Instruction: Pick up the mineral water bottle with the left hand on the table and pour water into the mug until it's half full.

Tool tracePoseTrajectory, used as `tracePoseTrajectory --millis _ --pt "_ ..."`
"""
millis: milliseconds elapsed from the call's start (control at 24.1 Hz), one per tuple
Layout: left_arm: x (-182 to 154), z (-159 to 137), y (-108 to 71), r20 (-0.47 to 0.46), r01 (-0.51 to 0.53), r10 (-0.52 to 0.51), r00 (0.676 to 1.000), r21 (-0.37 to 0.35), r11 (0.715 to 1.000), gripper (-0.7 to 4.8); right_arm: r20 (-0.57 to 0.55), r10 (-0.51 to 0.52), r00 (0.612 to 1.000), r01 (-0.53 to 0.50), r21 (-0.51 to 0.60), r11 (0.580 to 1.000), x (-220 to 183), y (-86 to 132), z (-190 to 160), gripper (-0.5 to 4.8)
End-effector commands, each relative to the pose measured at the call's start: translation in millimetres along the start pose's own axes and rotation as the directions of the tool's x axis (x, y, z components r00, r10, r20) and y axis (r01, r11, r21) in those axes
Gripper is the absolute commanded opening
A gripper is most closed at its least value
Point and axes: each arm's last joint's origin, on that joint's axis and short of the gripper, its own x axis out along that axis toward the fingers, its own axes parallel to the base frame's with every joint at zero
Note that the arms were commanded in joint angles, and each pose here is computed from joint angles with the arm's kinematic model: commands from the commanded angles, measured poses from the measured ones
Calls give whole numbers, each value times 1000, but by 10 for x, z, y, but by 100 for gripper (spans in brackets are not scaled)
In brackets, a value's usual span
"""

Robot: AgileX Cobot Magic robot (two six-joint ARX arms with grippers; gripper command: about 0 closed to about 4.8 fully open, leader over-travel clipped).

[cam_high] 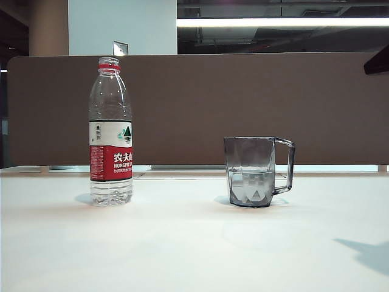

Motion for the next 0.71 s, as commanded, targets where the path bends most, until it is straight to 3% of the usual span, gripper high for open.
tracePoseTrajectory --millis 41,705 --pt "-2 22 -1 16 2 -1 1000 -21 1000 -6 18 1 1000 -1 0 1000 -2 0 22 -1" --pt "-2 23 -1 16 1 -1 1000 -40 999 -6 18 1 1000 -1 0 1000 -1 0 23 -1"
